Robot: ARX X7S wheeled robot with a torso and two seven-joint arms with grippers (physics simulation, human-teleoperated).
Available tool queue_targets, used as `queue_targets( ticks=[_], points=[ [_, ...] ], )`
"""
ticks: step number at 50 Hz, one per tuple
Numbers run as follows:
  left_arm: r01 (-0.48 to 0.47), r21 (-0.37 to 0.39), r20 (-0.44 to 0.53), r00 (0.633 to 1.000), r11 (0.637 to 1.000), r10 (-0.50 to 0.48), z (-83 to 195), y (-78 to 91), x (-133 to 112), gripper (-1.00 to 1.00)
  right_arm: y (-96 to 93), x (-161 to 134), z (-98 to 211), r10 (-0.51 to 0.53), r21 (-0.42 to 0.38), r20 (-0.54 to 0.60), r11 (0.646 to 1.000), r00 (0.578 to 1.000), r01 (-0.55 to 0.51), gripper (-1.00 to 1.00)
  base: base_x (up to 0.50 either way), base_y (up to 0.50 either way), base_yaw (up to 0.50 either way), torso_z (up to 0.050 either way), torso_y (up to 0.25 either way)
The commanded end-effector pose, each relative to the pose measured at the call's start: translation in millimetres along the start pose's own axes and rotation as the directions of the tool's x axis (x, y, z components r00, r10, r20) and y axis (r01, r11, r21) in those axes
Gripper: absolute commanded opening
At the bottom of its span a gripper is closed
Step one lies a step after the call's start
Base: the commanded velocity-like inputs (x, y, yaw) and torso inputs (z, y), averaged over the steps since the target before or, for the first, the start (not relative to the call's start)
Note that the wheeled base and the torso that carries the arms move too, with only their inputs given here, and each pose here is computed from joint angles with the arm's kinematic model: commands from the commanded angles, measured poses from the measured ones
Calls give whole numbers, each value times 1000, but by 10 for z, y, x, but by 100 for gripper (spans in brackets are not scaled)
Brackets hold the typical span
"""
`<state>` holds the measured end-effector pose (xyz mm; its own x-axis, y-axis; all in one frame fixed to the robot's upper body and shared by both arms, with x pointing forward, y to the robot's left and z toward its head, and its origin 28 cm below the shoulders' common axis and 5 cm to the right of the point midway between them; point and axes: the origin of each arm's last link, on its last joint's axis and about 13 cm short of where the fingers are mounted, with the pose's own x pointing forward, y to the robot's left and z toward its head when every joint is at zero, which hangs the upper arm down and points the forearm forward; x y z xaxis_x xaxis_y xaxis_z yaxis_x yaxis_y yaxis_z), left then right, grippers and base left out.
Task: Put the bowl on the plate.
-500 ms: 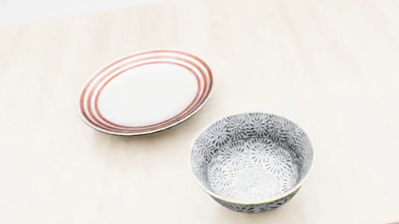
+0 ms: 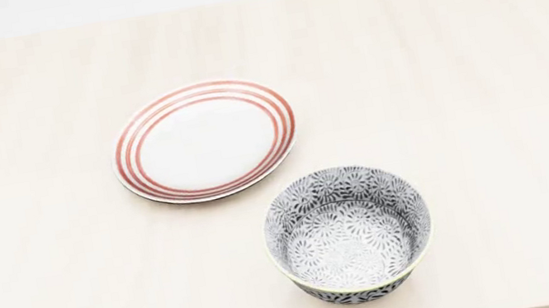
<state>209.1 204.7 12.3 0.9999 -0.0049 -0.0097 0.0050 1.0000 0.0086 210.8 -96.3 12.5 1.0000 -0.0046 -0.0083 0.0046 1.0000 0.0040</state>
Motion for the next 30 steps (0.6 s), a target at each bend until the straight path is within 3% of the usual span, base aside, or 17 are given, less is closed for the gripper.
queue_targets(
  ticks=[1, 14, 18, 20, 22, 24, 25, 30],
  points=[
    [1, 3, -7, 1000, 1000, -1, -6, -5, -4, 100, 1, 1, -5, 1, 1, -3, 1000, 1000, -1, 100, 0, 0, 0, 0, 0],
    [16, 3, -9, 1000, 1000, -15, -3, -20, -23, 100, 4, 6, 3, 0, 3, -3, 1000, 1000, 0, 100, 0, 0, 0, 0, 0],
    [-5, -2, 130, 991, 1000, 5, 249, 10, -39, 100, -39, 34, 219, -33, 9, 96, 999, 995, 32, 100, 0, 0, 0, 0, 0],
    [-53, -12, 259, 964, 999, 54, 516, 64, -53, 100, -98, 37, 526, -86, 1, 278, 996, 957, 90, 100, 0, 0, 0, 0, 0],
    [-79, -27, 327, 942, 997, 83, 656, 96, -75, 100, -129, 22, 696, -108, 38, 346, 994, 932, 102, 100, 0, 0, 0, 0, 0],
    [-115, -35, 392, 912, 993, 119, 828, 146, -110, 100, -192, -18, 962, -160, 88, 471, 987, 867, 135, 100, 0, 0, 0, 0, 0],
    [-158, -54, 458, 874, 986, 165, 983, 201, -153, 100, -210, -36, 1030, -176, 108, 496, 984, 851, 141, 100, 0, 0, 0, 0, 0],
    [-216, -70, 559, 800, 974, 218, 1227, 292, -263, 100, -286, -98, 1229, -248, 205, 557, 966, 792, 158, 100, 8, 0, 0, 0, 0]
  ],
)
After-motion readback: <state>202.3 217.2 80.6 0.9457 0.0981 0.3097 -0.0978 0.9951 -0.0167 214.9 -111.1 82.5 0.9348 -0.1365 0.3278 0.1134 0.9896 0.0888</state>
